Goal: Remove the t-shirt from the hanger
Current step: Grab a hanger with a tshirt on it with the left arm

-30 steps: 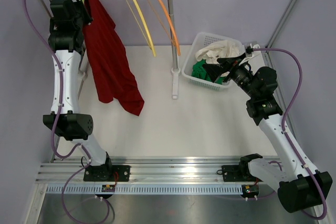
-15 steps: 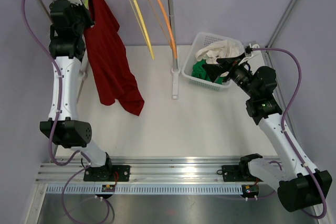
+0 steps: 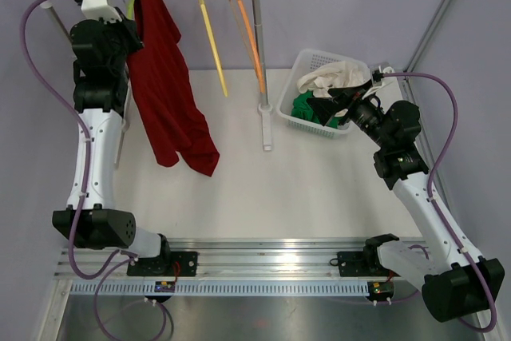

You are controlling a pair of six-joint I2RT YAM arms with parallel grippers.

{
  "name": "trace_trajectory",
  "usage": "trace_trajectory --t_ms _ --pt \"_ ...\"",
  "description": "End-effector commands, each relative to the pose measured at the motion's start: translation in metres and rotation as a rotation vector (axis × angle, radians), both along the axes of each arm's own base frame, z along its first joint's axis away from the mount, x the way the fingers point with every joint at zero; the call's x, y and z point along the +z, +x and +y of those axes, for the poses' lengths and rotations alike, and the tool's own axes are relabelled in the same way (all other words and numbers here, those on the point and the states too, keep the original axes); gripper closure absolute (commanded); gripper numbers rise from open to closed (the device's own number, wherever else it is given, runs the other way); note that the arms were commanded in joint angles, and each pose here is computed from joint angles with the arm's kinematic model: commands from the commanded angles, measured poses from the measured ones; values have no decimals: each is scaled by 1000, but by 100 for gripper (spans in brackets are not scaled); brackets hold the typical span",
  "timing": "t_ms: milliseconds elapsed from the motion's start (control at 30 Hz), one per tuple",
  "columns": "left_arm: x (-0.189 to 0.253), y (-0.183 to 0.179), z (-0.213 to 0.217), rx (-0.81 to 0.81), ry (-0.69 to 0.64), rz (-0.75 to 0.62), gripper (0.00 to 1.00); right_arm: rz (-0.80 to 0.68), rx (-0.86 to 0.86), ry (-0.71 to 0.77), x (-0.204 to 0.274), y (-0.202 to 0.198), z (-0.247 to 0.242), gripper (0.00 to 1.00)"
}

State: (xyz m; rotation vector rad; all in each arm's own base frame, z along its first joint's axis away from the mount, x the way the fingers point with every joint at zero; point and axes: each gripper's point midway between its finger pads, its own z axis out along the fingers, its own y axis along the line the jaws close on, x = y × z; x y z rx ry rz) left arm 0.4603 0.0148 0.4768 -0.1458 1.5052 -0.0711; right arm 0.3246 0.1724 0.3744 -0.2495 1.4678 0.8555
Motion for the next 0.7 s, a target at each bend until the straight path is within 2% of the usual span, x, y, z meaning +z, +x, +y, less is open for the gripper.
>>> trace_trajectory --t_ms 0,367,667 --pt "80 -34 -12 -52 1 -265 100 -69 27 17 24 -5 4 1" --pt "83 -48 -22 -103 -10 -294 100 -73 26 17 25 -7 3 0" --pt "90 -76 -21 -94 -2 -301 100 -74 27 14 25 -7 3 1"
